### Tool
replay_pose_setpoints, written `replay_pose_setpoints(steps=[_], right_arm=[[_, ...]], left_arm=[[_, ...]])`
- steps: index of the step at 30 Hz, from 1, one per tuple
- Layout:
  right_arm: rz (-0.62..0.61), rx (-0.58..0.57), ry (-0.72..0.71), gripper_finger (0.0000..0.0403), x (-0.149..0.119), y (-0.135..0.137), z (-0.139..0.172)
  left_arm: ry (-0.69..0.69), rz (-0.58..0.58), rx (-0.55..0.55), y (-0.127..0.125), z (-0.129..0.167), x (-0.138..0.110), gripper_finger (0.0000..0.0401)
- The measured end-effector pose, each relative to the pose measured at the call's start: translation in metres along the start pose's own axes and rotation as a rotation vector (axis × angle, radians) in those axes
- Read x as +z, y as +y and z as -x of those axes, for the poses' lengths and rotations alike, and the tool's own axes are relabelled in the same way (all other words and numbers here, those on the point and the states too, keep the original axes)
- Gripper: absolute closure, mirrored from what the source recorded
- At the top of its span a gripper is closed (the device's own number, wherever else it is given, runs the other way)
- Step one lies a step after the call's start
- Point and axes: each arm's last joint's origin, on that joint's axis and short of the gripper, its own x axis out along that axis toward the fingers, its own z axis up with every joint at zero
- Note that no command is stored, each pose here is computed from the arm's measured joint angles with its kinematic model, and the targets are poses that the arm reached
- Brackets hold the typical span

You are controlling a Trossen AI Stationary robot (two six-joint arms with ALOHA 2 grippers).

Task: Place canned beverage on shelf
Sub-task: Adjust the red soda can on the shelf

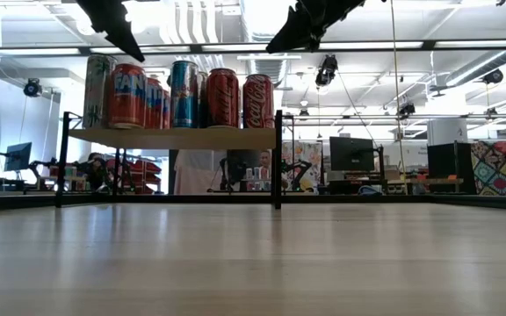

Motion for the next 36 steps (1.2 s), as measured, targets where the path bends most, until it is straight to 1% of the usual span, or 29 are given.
replay_pose_setpoints(steps=[9, 21, 36], right_arm=[[-0.008, 0.003, 0.013, 0.0394, -0.0013, 0.0002, 0.0], [-0.009, 0.004, 0.017, 0.0394, -0.0017, 0.0004, 0.0], [-0.009, 0.004, 0.017, 0.0394, -0.0017, 0.0004, 0.0]], left_arm=[[0.012, -0.004, -0.002, -0.001, -0.0023, 0.0003, 0.0401], [0.013, 0.026, -0.001, -0.0011, -0.0025, 0.0003, 0.0401], [0.022, 0.024, -0.005, -0.0027, -0.0049, -0.0015, 0.0401]])
